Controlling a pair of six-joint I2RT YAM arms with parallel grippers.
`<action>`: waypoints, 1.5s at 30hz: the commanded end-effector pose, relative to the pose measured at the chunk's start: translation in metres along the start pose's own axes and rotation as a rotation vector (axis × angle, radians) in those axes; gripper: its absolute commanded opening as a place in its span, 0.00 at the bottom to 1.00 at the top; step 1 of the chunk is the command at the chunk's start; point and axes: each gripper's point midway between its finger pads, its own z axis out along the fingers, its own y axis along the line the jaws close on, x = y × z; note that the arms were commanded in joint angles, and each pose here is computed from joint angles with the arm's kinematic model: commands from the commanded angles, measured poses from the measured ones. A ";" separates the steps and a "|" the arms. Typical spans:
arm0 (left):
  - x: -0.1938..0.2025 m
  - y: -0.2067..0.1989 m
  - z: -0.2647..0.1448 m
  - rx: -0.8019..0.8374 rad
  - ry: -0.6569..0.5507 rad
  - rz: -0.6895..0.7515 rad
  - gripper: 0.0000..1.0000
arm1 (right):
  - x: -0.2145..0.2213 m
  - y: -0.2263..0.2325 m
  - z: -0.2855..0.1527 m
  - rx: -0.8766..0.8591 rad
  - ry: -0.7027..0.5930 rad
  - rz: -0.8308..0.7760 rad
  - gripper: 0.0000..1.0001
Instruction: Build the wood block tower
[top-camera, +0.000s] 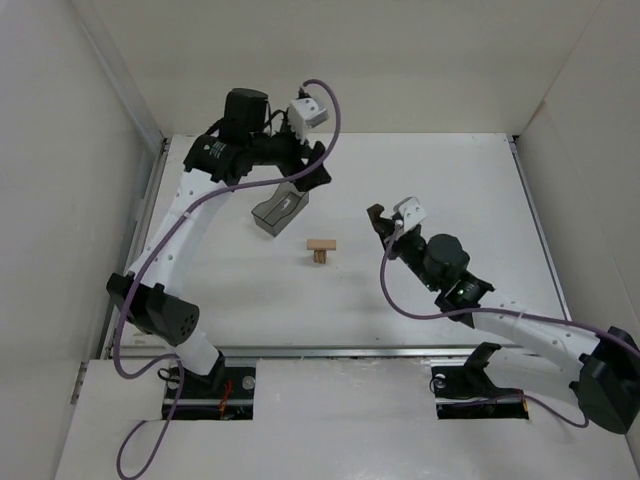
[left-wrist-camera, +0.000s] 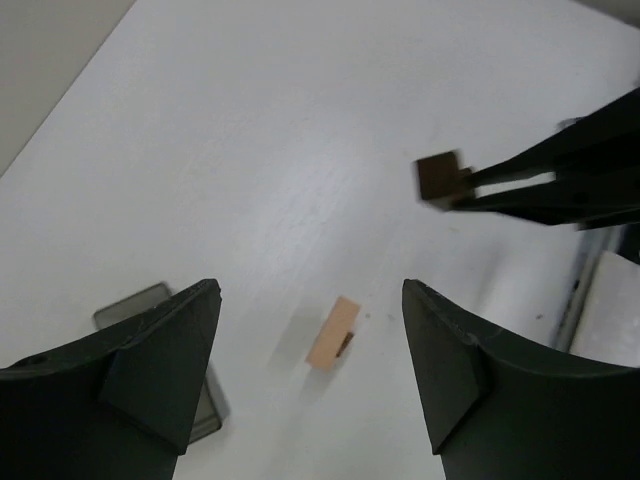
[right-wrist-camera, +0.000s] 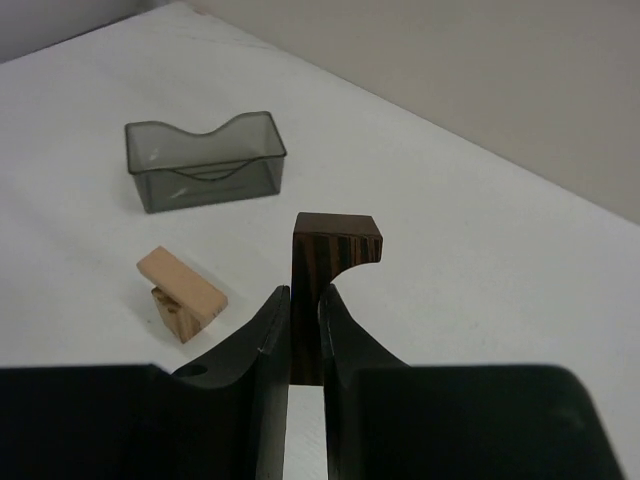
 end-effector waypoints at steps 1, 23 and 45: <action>-0.011 -0.053 0.010 0.182 0.007 0.016 0.72 | -0.028 0.030 0.002 -0.161 -0.152 -0.132 0.00; 0.060 -0.102 0.076 0.289 0.215 -0.107 0.53 | -0.050 0.042 -0.001 -0.152 -0.192 -0.153 0.00; 0.074 -0.106 0.079 0.315 0.250 -0.134 0.40 | -0.059 0.043 -0.002 -0.155 -0.213 -0.167 0.00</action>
